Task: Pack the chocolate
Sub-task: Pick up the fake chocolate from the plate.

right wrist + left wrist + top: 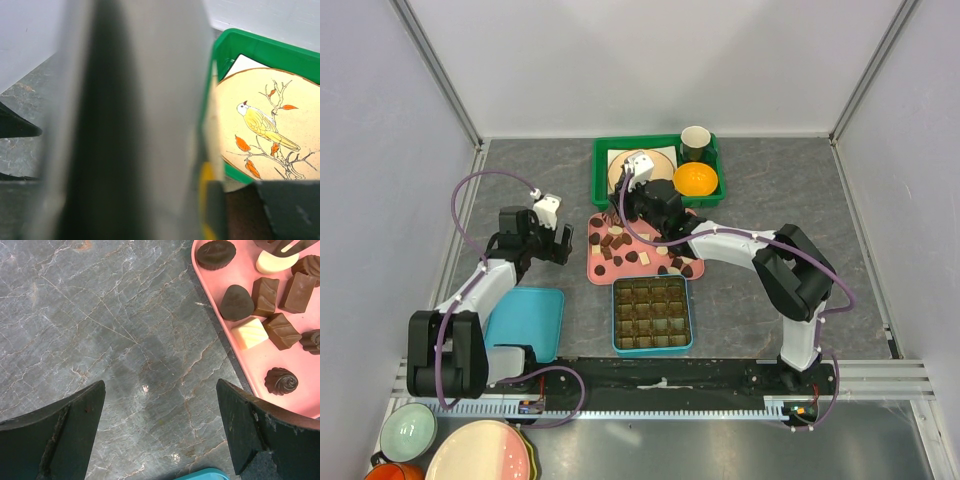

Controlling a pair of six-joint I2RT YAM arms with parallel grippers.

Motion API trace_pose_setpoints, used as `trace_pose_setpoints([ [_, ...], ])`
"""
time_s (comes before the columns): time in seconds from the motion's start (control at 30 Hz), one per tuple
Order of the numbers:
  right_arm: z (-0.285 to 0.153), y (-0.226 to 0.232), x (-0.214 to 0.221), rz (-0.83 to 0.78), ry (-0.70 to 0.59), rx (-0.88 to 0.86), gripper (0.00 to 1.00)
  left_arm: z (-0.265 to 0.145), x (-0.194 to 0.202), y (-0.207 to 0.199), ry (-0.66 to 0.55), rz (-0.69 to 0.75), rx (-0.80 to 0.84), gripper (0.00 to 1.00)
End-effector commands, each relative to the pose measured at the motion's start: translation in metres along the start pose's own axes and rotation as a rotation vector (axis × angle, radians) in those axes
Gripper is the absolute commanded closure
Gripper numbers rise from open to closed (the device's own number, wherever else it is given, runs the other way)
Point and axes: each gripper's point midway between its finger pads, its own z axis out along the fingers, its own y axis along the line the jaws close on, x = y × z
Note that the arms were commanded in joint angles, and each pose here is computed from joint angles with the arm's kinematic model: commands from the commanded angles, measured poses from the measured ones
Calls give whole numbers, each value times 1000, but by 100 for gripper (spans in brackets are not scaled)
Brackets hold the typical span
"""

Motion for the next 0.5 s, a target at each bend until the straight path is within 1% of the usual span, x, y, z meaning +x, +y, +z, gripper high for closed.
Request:
trace_pose_setpoints([
  [0.0,6,1,-18,-20,-57,-10,56,-4,-15,3,-58,19,-11,1],
  [0.47,9,1,5,-5,2,-43,55,-11,-26,4,-75,15,-12,1],
])
